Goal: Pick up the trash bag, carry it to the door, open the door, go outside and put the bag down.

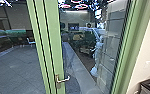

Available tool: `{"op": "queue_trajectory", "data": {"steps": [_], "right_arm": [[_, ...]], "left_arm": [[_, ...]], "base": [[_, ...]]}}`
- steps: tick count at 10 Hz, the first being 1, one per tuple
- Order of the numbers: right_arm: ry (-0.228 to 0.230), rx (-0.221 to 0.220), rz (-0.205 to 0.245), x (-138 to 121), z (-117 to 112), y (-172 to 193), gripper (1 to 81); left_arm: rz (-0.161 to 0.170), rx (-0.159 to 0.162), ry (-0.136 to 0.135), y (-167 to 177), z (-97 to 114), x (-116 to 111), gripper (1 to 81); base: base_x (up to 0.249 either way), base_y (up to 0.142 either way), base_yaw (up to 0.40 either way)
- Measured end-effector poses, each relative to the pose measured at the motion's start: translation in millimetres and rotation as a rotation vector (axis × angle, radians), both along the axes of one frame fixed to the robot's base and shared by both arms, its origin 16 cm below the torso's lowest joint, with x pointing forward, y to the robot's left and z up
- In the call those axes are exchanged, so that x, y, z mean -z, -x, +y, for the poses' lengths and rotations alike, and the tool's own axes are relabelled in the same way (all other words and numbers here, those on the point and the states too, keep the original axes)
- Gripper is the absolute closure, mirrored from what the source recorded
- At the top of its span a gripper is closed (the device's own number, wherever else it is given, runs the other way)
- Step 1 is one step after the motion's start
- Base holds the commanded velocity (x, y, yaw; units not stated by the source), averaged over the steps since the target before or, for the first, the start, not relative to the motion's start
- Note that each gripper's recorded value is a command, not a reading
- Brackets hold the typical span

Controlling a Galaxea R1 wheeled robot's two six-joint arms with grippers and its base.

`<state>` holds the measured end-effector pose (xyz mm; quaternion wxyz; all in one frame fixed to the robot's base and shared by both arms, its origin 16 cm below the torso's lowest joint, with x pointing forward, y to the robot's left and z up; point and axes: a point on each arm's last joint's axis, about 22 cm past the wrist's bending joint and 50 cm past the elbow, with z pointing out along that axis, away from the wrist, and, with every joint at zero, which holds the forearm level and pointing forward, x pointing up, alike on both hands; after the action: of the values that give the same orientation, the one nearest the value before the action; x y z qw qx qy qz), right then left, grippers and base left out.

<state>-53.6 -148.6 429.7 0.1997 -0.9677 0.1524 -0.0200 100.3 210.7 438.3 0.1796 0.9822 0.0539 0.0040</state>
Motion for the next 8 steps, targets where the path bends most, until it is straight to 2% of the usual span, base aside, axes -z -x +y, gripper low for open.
{"op": "queue_trajectory", "data": {"steps": [7, 8], "right_arm": [[-0.001, -0.002, 0.002, 0.0, 0.5, 1.2, 1.0], [0.0, -0.004, -0.001, -0.1, 0.4, 0.0, 1.0]], "left_arm": [[-0.007, 0.0, -0.002, -4.3, -0.7, -0.2, 81.1], [0.002, 0.0, -0.003, 1.5, 0.7, 0.8, 81.1]], "base": [[0.0, 0.0, 0.292], [0.0, 0.0, 0.251]]}}
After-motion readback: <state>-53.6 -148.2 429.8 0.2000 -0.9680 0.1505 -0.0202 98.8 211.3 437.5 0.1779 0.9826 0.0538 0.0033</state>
